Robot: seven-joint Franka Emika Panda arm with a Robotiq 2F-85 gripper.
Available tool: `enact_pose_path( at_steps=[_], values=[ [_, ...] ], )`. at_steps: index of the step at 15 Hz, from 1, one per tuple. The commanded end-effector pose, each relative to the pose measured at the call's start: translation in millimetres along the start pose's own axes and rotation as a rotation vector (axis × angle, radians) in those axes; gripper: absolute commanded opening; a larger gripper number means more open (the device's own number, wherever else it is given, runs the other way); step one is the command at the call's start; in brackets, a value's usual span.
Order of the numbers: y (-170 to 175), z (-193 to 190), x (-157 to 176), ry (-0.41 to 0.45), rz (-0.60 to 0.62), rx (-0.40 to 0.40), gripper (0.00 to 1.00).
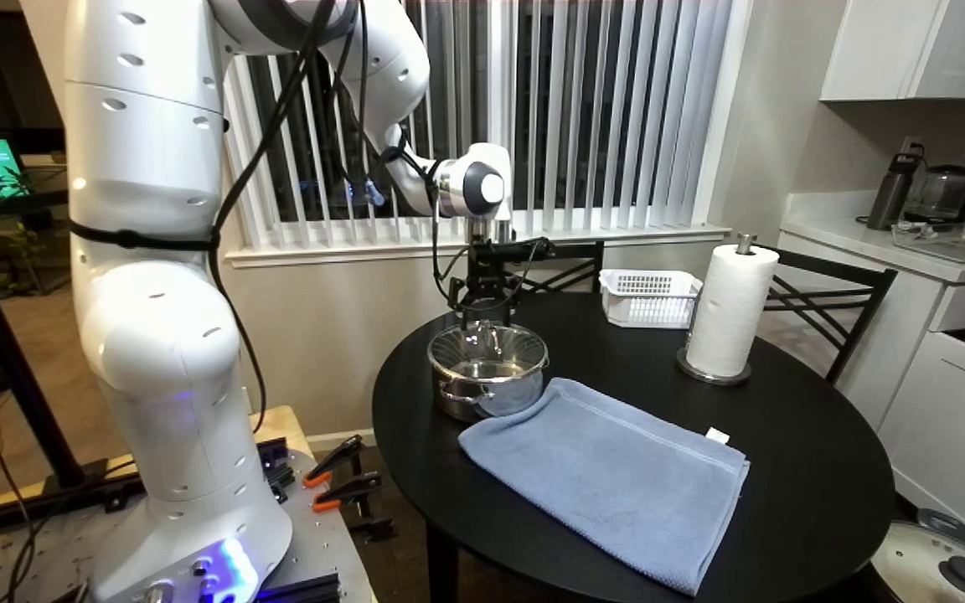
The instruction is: Take the lid off the pot
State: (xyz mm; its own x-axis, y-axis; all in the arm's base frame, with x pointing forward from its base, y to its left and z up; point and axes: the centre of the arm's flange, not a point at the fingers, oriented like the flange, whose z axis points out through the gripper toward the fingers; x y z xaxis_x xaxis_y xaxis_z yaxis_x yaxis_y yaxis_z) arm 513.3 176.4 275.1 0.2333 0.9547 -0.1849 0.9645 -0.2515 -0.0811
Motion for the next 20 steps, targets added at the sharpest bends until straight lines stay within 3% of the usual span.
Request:
enact_pose_path(
  at_steps=[1, 4, 6, 7, 17, 20],
  values=[
    [3, 2, 1, 0.045, 0.001, 0.047, 1.00],
    [1, 6, 5, 0.062, -0.012, 0.067, 1.00],
    [-1, 7, 7, 0.058, -0.014, 0.062, 0.85],
    [-2, 8, 7, 0.056, -0.012, 0.060, 0.67],
    [-8, 7, 9, 0.056, -0.015, 0.043, 0.03],
    [-9, 4, 9, 0.050, -0.013, 0.030, 0.05]
  ],
)
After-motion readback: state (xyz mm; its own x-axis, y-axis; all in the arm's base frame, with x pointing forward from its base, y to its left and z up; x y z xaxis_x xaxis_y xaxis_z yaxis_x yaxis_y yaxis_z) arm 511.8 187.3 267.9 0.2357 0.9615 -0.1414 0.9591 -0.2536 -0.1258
